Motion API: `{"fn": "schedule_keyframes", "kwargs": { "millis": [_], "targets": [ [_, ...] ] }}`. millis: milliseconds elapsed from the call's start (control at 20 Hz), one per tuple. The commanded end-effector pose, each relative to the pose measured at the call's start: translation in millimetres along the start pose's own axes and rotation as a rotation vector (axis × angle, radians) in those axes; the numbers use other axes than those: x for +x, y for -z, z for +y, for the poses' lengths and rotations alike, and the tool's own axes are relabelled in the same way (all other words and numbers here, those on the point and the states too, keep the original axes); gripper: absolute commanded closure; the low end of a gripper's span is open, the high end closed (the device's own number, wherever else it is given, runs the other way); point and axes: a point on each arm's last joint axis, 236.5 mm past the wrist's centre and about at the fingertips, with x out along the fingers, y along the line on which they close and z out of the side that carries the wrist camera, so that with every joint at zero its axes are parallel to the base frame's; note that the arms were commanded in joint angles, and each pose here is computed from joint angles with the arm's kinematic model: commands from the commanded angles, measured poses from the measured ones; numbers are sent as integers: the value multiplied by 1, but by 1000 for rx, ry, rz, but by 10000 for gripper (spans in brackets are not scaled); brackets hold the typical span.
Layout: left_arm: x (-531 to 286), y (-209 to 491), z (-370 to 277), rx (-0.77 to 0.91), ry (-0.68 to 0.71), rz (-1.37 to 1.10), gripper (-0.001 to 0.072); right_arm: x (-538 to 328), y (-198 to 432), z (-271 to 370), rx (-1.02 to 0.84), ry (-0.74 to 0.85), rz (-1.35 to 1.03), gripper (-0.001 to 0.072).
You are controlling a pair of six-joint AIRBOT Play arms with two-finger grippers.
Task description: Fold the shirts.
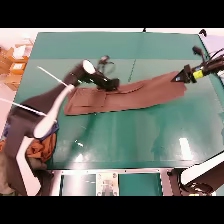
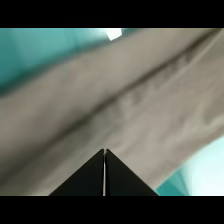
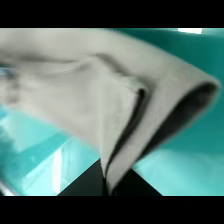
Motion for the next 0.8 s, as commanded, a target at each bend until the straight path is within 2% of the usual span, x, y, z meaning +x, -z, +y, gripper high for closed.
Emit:
{"fn": "schedule_keyframes", "kwargs": {
  "millis": [0, 200, 500, 650, 750],
  "targets": [
    [55, 20, -26, 9, 29, -14, 686, -39, 6, 75, -131, -35, -63, 699],
    [73, 15, -36, -105, 109, -60, 686, -52, 24, 128, -218, -36, -64, 699],
    [70, 25, -58, -122, 198, 16, 686, -38, 35, 170, -245, -68, -25, 698],
    [32, 13, -77, -66, 264, 77, 685, -29, 37, 181, -224, -78, -8, 698],
    [-24, -11, -83, -13, 307, 88, 686, -21, 34, 198, -222, -112, -15, 699]
  ]
}}
